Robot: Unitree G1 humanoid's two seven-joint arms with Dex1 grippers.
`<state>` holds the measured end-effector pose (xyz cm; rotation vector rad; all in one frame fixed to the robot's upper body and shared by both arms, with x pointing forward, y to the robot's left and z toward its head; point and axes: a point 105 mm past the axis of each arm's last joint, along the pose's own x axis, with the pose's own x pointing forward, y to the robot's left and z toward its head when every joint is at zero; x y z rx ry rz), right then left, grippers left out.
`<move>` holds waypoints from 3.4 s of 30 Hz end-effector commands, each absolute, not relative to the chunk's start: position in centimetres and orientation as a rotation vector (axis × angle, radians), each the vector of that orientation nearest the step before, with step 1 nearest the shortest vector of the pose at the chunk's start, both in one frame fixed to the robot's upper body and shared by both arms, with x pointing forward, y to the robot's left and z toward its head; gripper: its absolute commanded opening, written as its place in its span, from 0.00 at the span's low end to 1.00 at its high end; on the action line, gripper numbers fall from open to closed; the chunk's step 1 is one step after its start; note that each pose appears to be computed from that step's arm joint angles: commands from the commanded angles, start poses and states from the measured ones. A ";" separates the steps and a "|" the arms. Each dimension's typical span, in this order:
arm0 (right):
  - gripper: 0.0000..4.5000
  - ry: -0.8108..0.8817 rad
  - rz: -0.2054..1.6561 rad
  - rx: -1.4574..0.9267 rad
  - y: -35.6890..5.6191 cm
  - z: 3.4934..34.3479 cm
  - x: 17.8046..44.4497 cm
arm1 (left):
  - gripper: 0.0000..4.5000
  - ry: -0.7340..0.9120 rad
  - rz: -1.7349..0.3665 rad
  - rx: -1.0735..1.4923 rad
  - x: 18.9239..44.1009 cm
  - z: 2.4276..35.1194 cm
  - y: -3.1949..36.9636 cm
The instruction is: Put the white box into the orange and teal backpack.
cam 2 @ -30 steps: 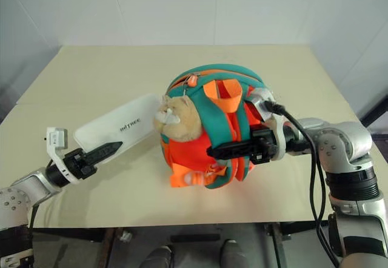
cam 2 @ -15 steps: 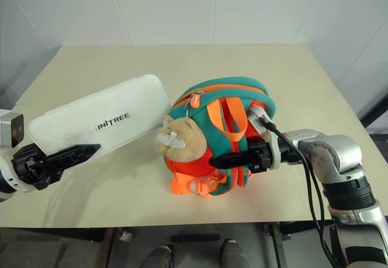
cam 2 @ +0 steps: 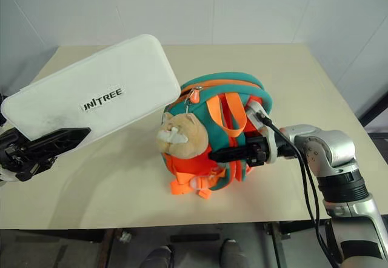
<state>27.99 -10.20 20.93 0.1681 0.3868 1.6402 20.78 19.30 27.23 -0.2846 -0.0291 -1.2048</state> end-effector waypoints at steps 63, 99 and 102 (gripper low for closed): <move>0.00 0.312 1.642 0.194 -9.3 19.9 27.2 | 0.98 -0.134 -1.436 0.493 28.8 29.4 13.3; 0.00 0.291 1.623 0.186 -8.7 19.4 28.4 | 0.74 -0.146 -1.479 0.377 25.2 28.3 10.2; 0.00 0.290 1.620 0.185 -8.7 19.4 28.4 | 0.55 -0.153 -1.457 0.398 25.6 28.8 10.8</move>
